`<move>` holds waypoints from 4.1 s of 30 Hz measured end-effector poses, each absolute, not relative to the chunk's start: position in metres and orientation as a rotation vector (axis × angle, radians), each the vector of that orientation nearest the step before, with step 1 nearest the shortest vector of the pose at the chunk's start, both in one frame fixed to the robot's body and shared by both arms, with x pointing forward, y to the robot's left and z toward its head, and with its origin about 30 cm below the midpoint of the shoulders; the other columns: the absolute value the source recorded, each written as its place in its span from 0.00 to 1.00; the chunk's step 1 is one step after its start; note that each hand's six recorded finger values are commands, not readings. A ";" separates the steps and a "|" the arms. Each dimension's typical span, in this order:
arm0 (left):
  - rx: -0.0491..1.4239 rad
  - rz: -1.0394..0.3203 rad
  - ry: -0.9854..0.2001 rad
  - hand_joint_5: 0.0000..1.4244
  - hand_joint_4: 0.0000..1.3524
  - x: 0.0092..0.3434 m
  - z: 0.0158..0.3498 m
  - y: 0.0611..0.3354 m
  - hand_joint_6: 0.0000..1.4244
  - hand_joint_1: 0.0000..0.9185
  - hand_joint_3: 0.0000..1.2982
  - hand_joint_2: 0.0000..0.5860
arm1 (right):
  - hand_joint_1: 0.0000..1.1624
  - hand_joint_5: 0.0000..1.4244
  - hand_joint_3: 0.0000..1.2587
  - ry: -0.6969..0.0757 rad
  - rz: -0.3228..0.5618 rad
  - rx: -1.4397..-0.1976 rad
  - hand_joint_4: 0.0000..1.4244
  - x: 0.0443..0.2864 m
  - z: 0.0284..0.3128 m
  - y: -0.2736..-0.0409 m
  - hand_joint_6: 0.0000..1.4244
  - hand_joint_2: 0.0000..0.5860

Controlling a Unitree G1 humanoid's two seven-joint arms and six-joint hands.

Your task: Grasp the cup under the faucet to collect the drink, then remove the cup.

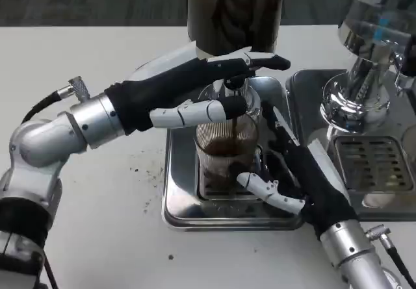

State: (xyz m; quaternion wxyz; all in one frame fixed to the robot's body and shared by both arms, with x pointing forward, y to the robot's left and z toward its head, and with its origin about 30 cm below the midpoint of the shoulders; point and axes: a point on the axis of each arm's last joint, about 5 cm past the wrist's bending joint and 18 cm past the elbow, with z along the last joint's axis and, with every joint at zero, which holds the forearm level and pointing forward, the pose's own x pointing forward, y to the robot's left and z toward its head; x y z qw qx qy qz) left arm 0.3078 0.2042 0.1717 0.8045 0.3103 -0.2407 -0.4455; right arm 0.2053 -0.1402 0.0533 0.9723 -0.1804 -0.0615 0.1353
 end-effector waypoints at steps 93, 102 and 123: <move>0.295 -0.551 -0.237 0.19 0.22 0.232 0.098 0.285 0.19 0.00 0.29 0.22 | 0.51 0.00 0.00 -0.126 0.313 -0.391 0.00 0.210 0.053 -0.137 0.06 0.39; 0.314 -0.541 -0.207 0.19 0.23 0.227 0.097 0.291 0.19 0.00 0.30 0.22 | 0.52 0.01 0.00 -0.124 0.302 -0.398 0.00 0.214 0.052 -0.133 0.09 0.38; 0.310 -0.535 -0.147 0.19 0.25 0.219 0.090 0.296 0.19 0.00 0.32 0.24 | 0.57 0.13 0.00 -0.138 0.292 -0.427 0.00 0.222 0.049 -0.117 0.22 0.36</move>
